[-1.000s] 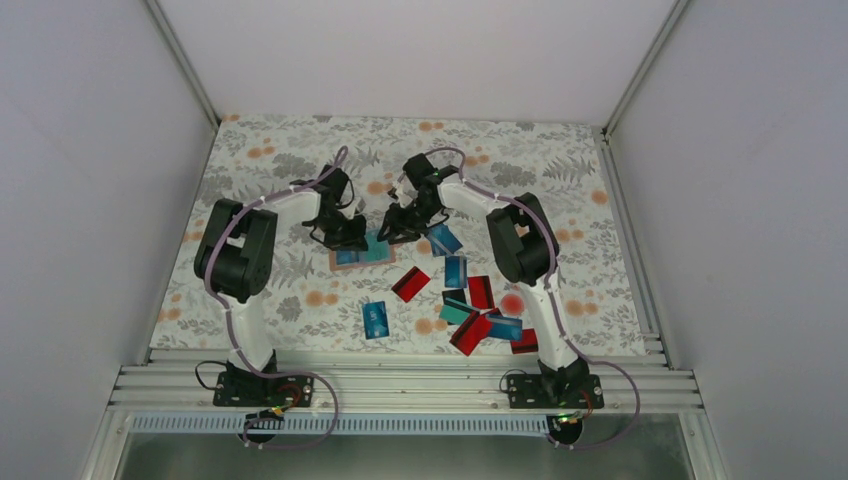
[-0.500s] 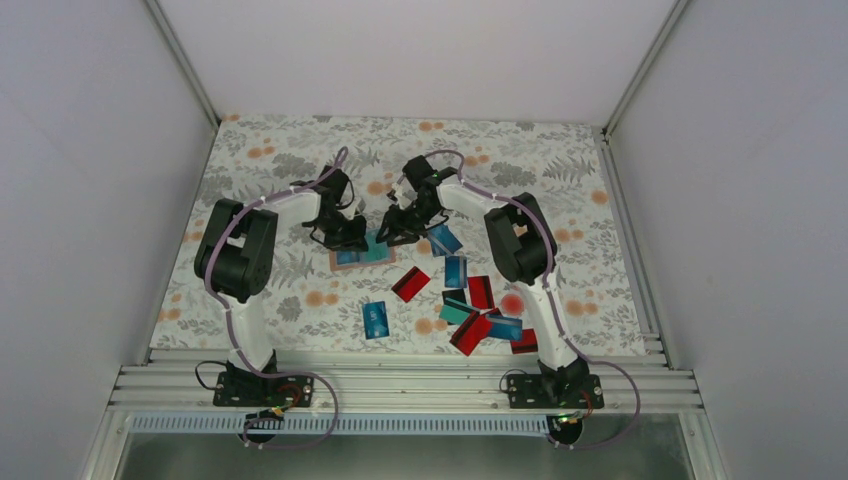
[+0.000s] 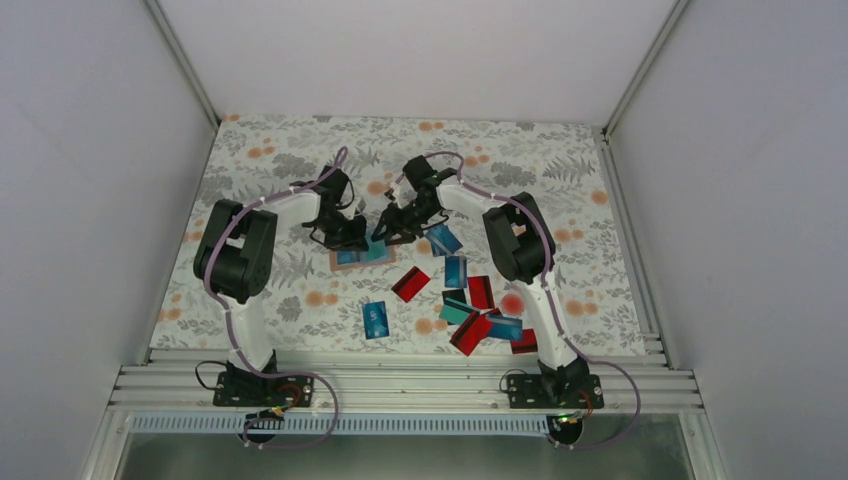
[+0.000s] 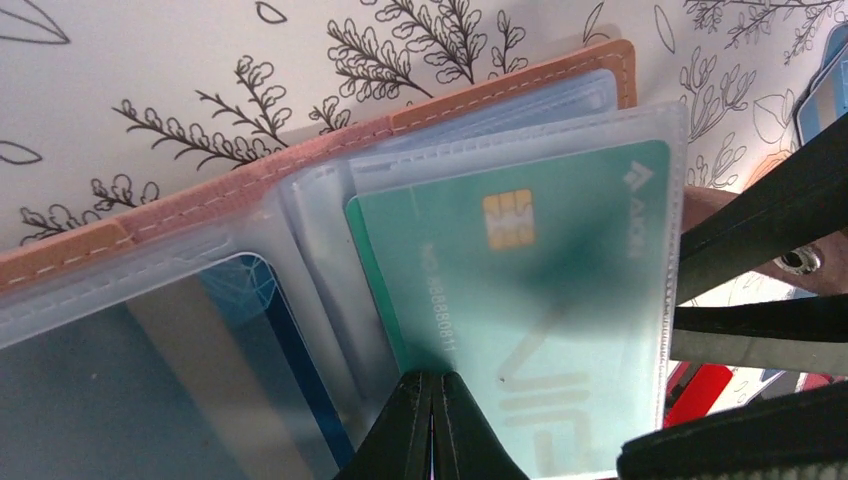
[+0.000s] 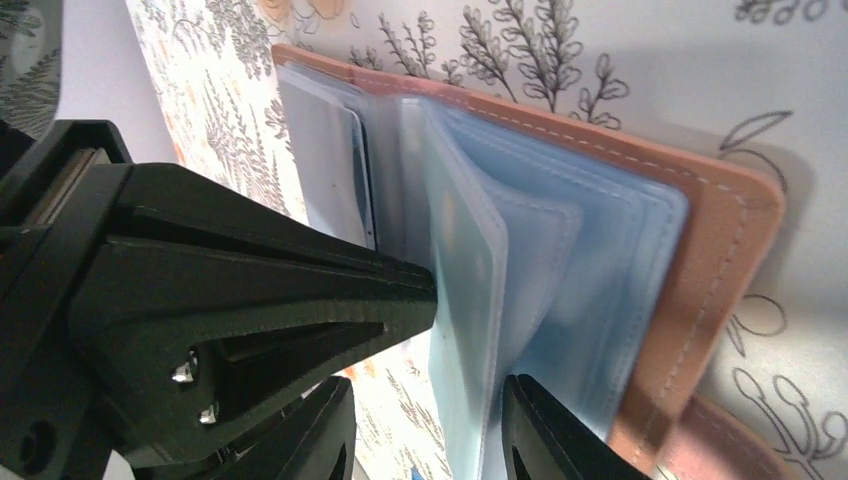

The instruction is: Put the credit cards into the card holder

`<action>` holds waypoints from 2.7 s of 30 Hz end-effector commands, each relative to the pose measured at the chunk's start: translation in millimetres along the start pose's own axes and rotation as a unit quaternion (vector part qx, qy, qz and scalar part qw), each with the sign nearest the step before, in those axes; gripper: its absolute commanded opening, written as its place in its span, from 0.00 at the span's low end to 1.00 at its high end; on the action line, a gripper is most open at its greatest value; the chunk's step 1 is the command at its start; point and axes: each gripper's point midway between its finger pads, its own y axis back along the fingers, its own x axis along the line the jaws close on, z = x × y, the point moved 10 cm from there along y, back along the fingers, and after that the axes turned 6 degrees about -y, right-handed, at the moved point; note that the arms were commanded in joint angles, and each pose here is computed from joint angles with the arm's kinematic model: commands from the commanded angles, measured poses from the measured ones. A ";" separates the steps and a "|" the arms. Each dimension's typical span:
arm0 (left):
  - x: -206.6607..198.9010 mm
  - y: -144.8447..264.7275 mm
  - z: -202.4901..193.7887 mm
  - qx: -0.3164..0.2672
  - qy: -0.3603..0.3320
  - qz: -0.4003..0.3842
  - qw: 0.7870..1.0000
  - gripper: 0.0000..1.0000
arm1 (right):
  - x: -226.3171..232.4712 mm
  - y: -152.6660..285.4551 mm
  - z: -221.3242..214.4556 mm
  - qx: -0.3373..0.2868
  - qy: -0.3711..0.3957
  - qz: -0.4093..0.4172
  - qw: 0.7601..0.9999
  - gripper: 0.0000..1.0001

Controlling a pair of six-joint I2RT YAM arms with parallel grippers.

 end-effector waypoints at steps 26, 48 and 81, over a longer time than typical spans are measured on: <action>-11.5 115.5 -48.9 -0.118 0.039 0.078 0.989 0.02 | 47.4 -14.4 -0.4 -0.012 0.021 0.029 0.999 0.37; -10.1 152.7 -120.9 -0.152 -0.024 0.043 0.987 0.03 | 188.5 -53.0 -47.7 -0.066 0.125 0.038 0.989 0.46; -89.9 34.5 -151.0 0.006 -0.167 0.009 0.986 0.51 | -62.6 68.2 -267.9 -0.242 -0.286 -0.295 0.879 0.71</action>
